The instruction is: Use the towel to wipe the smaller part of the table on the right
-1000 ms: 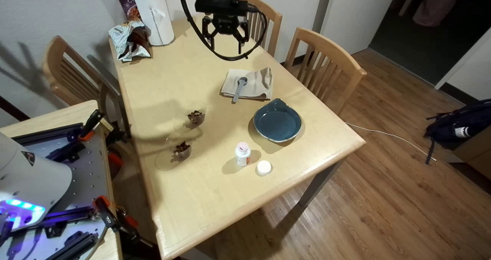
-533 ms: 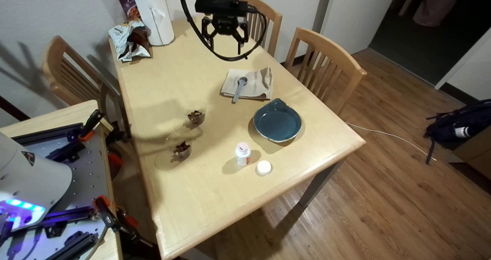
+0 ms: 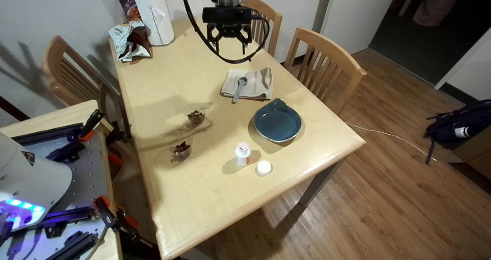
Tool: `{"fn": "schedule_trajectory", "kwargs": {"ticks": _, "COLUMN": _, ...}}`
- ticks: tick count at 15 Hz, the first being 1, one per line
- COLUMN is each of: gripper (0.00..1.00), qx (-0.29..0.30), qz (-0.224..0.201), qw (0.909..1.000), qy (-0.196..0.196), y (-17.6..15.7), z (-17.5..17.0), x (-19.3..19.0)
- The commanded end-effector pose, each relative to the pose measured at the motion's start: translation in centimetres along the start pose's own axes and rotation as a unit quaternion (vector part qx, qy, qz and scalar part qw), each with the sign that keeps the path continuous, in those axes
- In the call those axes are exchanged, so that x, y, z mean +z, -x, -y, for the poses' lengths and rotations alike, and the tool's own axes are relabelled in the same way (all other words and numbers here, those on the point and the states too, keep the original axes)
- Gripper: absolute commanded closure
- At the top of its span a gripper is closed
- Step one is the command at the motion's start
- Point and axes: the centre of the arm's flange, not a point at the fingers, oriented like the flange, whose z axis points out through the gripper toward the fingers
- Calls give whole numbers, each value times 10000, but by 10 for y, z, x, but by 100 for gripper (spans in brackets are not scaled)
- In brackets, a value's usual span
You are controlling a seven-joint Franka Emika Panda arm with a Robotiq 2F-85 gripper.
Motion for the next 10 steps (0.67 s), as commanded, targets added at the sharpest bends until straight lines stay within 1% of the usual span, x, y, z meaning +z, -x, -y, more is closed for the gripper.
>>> {"fn": "schedule_trajectory", "kwargs": {"ticks": 1, "gripper": 0, "qx": -298, "qz": -576, "qw": 9979, "qy": -82, "y": -16, "z": -24, "x": 53}}
{"fn": "schedule_trajectory", "kwargs": {"ticks": 4, "gripper": 0, "qx": -506, "qz": -806, "qw": 9952, "qy": -241, "y": -14, "z": -35, "x": 113}}
{"fn": "schedule_trajectory", "kwargs": {"ticks": 8, "gripper": 0, "qx": -793, "qz": -943, "qw": 9916, "qy": -399, "y": -3, "z": -43, "x": 195}}
{"fn": "schedule_trajectory", "kwargs": {"ticks": 10, "gripper": 0, "qx": -845, "qz": -1001, "qw": 9902, "qy": -482, "y": -4, "z": -43, "x": 213}}
